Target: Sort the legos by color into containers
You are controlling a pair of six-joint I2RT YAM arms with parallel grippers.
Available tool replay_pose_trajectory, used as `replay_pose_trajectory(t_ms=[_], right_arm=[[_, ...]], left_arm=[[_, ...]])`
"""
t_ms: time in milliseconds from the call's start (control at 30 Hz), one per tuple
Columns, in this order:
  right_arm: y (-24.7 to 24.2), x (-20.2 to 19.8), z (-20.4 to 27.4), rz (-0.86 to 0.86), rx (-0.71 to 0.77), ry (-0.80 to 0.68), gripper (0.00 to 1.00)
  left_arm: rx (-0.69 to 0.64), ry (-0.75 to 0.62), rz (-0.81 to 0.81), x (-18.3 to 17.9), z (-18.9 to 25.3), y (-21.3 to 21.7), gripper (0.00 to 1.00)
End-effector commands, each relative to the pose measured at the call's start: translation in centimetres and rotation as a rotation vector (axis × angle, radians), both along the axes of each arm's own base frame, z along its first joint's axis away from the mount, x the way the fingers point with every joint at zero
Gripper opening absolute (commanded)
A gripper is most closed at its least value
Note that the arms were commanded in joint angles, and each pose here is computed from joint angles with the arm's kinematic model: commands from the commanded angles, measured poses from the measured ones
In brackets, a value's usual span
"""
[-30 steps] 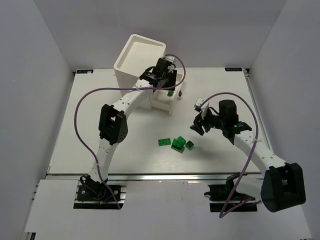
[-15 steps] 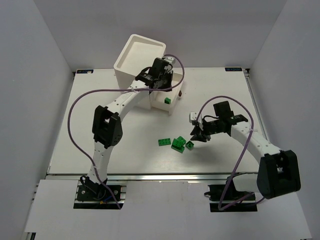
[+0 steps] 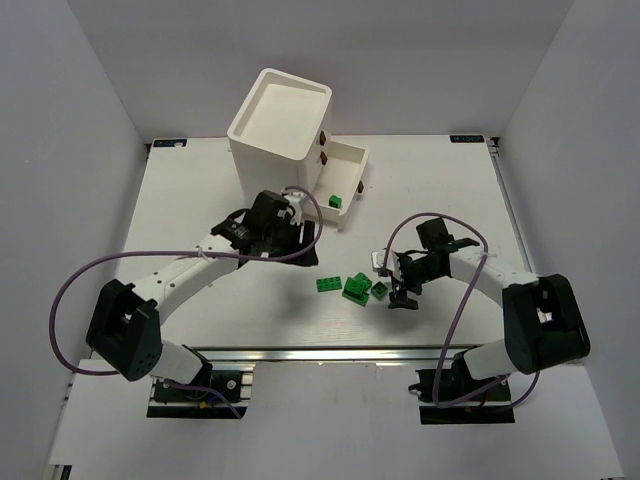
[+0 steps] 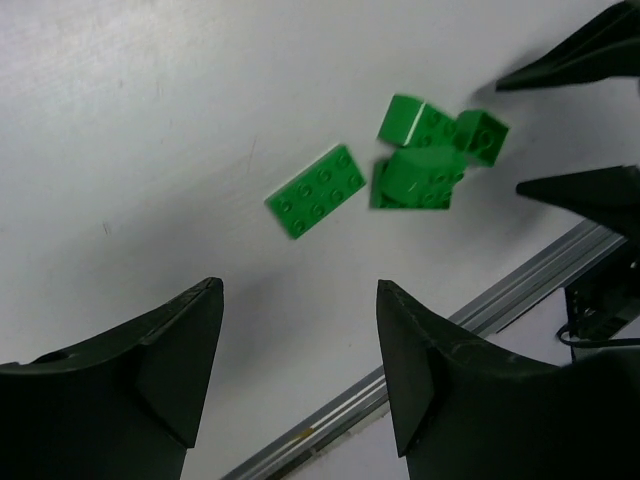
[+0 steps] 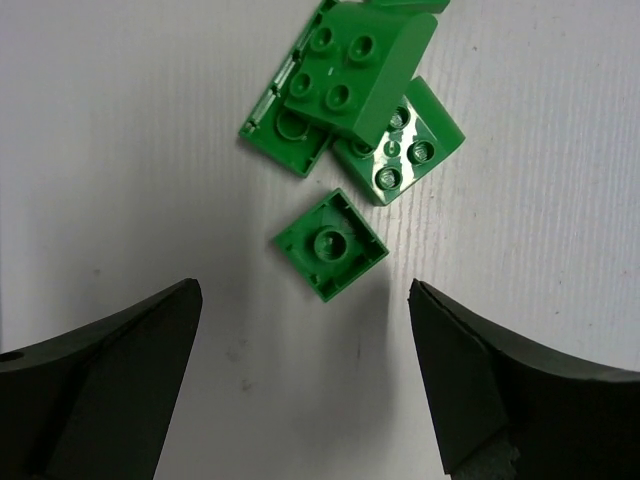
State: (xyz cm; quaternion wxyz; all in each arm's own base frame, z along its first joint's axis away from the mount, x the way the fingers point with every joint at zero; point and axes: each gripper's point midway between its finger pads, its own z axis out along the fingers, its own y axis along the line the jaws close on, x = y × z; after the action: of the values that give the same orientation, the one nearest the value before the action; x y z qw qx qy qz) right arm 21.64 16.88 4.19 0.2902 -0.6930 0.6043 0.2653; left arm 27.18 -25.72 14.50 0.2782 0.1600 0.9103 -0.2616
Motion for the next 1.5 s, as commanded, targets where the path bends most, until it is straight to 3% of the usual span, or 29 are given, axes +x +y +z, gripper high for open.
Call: replay_pose_trajectory(t_ms=[0,233,367,533,667,700,833,867,1000,1167,1300,1333,1467], right_arm=[[0.9,2.5,-0.6,0.037,-0.011,-0.109,0.89],[2.1,4.0,-1.5,0.084,-0.032,-0.137,0.89],[2.4,3.4,-1.8,0.146,-0.033,-0.144,0.84],[1.5,1.3,-2.2,0.242,-0.069,-0.113,0.58],[0.6,0.1,-2.1,0.284,-0.089,-0.106,0.23],[0.5,0.0,-1.8,0.277,-0.089,-0.111,0.19],[1.0,3.2,0.2,0.088,-0.076,-0.135,0.04],[1.3,3.8,0.9,-0.028,-0.062,-0.070,0.02],[4.2,9.8,7.5,-0.243,0.083,-0.068,0.00],[8.0,16.4,11.8,-0.431,0.220,-0.051,0.00],[10.6,21.2,11.6,-0.554,0.235,0.020,0.00],[11.5,22.7,13.4,-0.581,0.270,0.018,0.03],[13.1,26.0,12.6,-0.664,0.289,0.049,0.25]], left_arm=[[-0.026,0.018,0.046,-0.9,-1.1,0.7,0.73],[0.009,0.058,0.065,-1.6,-3.2,1.4,0.79],[0.036,0.080,0.065,-1.9,-4.3,1.8,0.80],[0.049,0.095,0.044,-2.5,-5.4,2.0,0.81],[0.028,0.073,-0.025,-2.7,-5.5,1.4,0.82],[0.034,0.057,-0.060,-3.0,-5.6,1.2,0.82],[0.039,-0.010,-0.131,-2.7,-5.6,0.4,0.84],[0.042,-0.013,-0.136,-2.7,-5.8,0.4,0.84],[0.046,0.006,-0.133,-2.6,-6.4,-0.1,0.84],[0.026,0.014,-0.150,-2.7,-6.7,-0.6,0.84],[0.039,-0.004,-0.211,-3.3,-7.5,-1.1,0.86],[0.049,-0.009,-0.217,-3.2,-7.7,-1.0,0.87],[0.088,-0.060,-0.280,-3.4,-8.2,-1.5,0.88]])
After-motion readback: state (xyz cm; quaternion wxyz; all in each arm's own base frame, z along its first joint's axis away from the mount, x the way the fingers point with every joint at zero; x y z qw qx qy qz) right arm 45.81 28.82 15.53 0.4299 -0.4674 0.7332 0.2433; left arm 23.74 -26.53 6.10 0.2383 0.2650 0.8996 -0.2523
